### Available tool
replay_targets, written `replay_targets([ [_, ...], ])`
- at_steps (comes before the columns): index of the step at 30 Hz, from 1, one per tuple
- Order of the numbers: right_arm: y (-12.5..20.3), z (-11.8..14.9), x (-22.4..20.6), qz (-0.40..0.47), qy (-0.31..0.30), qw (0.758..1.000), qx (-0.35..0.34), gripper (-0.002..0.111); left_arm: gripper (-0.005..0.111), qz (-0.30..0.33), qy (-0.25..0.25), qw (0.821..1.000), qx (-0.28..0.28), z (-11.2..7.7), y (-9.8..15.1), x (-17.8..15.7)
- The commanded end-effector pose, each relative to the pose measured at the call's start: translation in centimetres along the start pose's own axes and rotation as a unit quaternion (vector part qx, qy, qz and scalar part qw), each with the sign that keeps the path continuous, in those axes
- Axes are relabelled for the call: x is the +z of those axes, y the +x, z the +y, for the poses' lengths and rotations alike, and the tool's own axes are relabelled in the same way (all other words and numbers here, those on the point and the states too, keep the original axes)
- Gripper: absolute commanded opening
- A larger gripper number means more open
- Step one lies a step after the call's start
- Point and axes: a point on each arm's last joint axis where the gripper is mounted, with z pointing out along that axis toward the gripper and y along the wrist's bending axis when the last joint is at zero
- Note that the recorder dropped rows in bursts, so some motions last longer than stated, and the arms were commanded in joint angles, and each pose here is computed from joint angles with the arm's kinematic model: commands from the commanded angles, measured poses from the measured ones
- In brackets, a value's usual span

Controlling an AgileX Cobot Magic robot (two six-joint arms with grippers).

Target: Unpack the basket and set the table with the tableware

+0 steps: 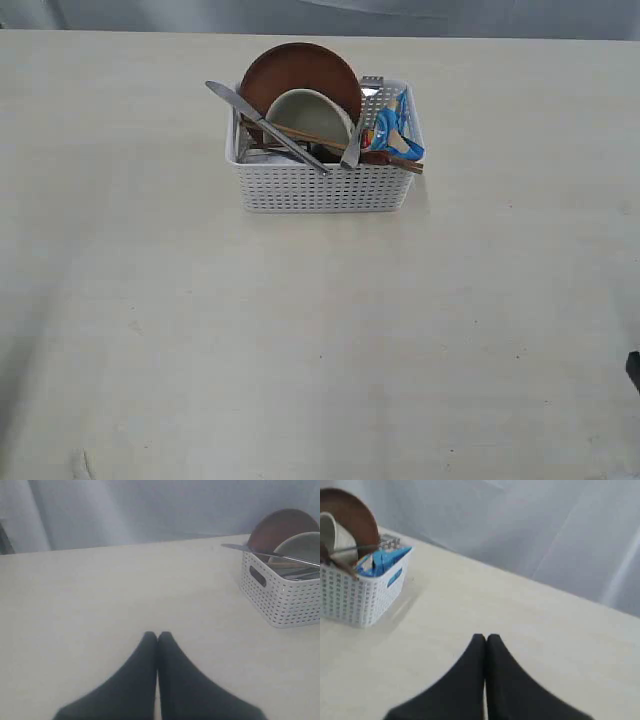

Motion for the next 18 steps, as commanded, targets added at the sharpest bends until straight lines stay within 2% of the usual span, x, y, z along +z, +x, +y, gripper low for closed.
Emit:
replay_targets([
  [1,-1.9,-0.4,-0.3,-0.112,0.025,0.993,-0.011,-0.001,0.000,-0.007,-0.001,1.000,-0.002,0.0,-0.1,0.0],
  [10,-5.3,-1.2,-1.9,-0.316,0.069,0.946,0.000,-0.001,0.000,-0.007,-0.001,1.000,-0.002,0.0,-0.1,0.0],
  [12,-5.7,-1.3,-2.2,-0.345,0.048,0.934,0.082,-0.001,0.000,-0.007,-0.001,1.000,-0.002,0.0,-0.1,0.0],
  [13,-5.8,-1.4,-2.3,-0.357,0.023,0.922,0.151,-0.001,0.000,-0.007,-0.001,1.000,-0.002,0.0,-0.1,0.0],
  [14,-5.8,-1.4,-2.4,-0.358,0.010,0.914,0.191,-0.001,0.000,-0.007,-0.001,1.000,-0.002,0.0,-0.1,0.0],
  [18,-5.7,-1.4,-2.3,-0.350,-0.035,0.885,0.304,-0.001,0.000,-0.007,-0.001,1.000,-0.002,0.0,-0.1,0.0],
])
